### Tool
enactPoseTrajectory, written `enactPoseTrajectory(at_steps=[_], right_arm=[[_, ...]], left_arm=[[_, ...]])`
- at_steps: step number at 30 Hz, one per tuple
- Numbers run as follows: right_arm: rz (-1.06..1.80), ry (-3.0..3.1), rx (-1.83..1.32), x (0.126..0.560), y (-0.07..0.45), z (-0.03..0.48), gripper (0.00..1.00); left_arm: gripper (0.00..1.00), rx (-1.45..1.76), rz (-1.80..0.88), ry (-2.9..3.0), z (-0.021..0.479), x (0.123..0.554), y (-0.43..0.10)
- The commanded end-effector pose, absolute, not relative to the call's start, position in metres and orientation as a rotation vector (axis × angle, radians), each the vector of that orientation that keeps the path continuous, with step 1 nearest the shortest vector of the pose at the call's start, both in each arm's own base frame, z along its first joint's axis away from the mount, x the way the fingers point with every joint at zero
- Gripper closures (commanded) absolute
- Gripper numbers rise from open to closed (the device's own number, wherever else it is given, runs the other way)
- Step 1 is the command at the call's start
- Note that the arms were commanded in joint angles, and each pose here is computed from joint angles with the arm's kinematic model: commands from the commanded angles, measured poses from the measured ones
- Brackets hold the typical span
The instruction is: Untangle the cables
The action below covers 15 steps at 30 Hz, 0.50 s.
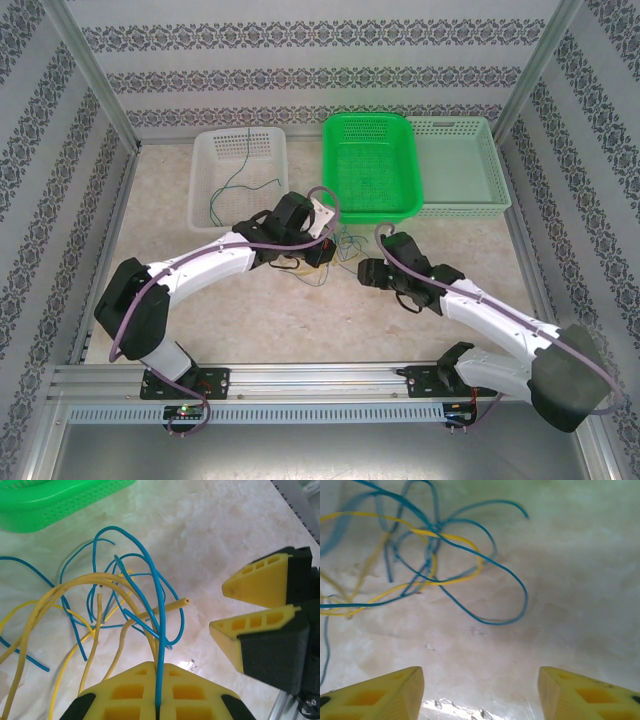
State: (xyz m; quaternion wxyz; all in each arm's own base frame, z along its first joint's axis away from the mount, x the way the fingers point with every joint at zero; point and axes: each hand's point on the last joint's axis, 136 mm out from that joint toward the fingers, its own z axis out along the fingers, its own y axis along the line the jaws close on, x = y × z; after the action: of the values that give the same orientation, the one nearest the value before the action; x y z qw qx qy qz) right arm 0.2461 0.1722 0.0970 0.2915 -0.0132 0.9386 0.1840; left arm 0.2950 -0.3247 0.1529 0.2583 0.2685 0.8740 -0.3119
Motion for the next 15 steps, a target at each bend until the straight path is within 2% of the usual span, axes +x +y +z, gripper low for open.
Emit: enactPoseTrajectory(at_steps=[1, 7, 15], right_arm=[[0.459, 2.359, -0.224, 0.254, 0.186, 0.113, 0.32], [0.436, 2.235, -0.378, 0.255, 0.208, 0.132, 0.28], [0.426, 2.186, -0.409, 0.257, 0.212, 0.133, 0.27]], left_arm=[[0.95, 0.761, -0.938, 2.28, 0.174, 0.289, -0.334], [0.95, 0.751, -0.975, 2.275, 0.178, 0.287, -0.337], [0.95, 0.717, -0.997, 2.278, 0.184, 0.287, -0.336]])
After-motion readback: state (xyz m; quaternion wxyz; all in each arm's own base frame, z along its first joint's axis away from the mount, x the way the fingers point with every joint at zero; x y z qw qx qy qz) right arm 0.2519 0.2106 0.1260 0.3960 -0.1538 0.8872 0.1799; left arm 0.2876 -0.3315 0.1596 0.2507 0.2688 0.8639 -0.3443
